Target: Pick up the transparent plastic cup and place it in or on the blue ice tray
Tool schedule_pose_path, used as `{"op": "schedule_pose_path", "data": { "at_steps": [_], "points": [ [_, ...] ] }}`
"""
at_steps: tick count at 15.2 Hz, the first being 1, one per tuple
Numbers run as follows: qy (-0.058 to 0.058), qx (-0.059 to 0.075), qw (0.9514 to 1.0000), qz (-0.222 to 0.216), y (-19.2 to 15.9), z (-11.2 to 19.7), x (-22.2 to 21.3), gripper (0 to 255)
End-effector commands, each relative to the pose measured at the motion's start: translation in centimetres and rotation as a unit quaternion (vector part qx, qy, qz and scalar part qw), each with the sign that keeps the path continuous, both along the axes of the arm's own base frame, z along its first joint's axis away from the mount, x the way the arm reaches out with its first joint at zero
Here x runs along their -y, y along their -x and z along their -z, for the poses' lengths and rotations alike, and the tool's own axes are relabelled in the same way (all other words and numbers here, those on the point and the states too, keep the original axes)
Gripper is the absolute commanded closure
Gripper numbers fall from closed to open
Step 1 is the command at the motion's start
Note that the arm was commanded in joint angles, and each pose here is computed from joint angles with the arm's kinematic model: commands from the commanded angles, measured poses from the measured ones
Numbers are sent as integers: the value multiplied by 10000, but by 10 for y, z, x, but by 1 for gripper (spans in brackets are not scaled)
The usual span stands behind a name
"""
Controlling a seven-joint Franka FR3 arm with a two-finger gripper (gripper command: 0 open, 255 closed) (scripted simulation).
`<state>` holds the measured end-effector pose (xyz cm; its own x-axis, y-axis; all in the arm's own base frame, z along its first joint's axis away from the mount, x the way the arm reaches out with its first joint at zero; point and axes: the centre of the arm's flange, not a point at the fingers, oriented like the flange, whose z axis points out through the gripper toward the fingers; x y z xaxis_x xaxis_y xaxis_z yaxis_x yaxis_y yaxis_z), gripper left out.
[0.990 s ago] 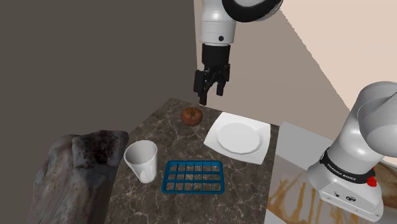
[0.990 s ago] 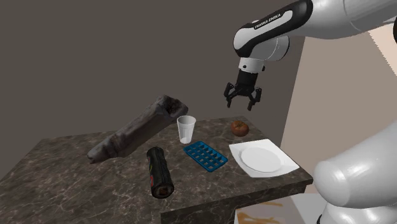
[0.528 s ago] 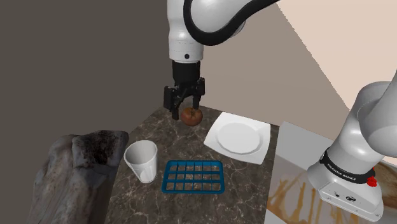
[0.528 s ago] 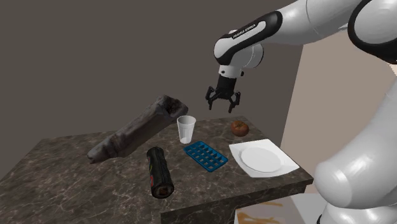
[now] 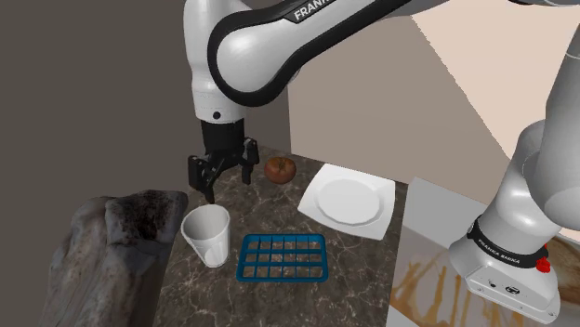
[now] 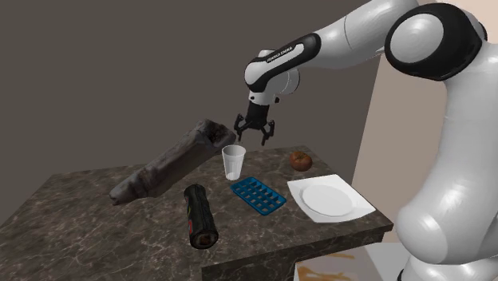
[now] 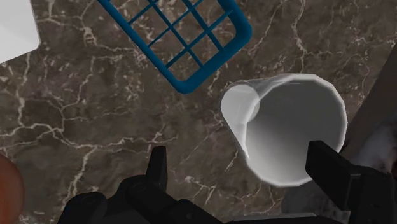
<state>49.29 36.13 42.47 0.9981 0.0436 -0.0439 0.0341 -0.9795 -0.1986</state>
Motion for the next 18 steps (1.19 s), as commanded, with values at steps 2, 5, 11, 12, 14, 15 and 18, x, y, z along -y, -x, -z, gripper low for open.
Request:
{"op": "schedule_pose_path", "data": {
  "at_steps": [2,5,11,12,14,15,18],
  "points": [
    [-13,-9,10000,15,-5,10,-16,0],
    [-13,-9,10000,15,-4,26,-19,0],
    [-13,-9,10000,15,-3,44,-23,0],
    [-13,-9,10000,15,-3,44,-23,0],
    [-13,-9,10000,15,-3,44,-23,0],
    [-13,-9,10000,15,-3,44,-23,0],
    [-13,-10,10000,14,-3,44,-23,255]
  ]
}}
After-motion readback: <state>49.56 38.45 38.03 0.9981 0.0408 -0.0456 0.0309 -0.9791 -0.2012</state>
